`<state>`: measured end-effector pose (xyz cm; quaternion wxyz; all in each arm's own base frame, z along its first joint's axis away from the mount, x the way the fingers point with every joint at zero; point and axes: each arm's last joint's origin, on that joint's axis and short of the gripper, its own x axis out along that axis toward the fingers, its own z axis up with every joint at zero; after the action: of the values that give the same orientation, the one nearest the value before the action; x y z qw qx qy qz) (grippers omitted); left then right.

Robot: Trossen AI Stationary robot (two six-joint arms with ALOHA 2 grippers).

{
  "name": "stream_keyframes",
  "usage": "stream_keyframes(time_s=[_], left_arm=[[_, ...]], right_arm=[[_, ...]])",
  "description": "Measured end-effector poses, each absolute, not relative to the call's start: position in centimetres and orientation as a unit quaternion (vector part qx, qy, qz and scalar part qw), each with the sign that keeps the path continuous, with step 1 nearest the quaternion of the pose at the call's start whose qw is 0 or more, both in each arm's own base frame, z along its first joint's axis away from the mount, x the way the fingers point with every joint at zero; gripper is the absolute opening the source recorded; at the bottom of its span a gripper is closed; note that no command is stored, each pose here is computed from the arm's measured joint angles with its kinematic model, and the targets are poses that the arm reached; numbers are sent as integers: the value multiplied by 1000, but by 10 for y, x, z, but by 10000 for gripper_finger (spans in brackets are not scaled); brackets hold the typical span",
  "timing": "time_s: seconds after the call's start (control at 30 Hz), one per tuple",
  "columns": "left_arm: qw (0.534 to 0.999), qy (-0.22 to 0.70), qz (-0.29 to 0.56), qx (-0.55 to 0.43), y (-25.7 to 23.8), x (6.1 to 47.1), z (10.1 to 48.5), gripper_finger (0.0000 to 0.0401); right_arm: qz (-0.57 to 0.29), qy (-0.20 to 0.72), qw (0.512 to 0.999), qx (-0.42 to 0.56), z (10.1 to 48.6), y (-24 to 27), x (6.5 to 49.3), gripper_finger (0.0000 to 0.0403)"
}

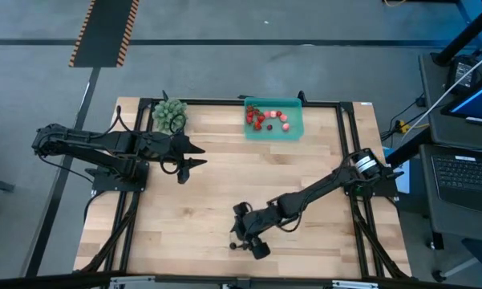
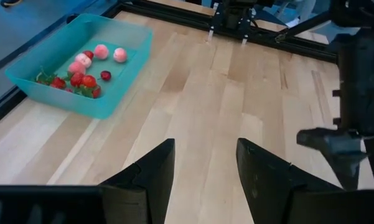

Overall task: Pick and placing Produce into tupperware
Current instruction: Put the cherry into the blue bin

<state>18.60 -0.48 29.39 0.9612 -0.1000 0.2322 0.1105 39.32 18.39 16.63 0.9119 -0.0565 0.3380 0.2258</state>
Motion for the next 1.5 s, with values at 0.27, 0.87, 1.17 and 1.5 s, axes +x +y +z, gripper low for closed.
stream_keyframes(time_s=[0.27, 0.87, 1.17, 1.5], left_arm=[[961, 234, 111, -100, -5, 186, 294, 165], [960, 233, 112, -103, -5, 186, 294, 165], [960, 234, 112, -103, -5, 186, 293, 165], [960, 234, 112, -103, -5, 186, 293, 165]], right_arm=[[246, 356, 897, -85, 155, 211, 410, 266], [259, 367, 884, -133, 133, 219, 419, 266], [251, 378, 881, -133, 121, 212, 424, 266], [249, 382, 880, -133, 113, 210, 426, 266]])
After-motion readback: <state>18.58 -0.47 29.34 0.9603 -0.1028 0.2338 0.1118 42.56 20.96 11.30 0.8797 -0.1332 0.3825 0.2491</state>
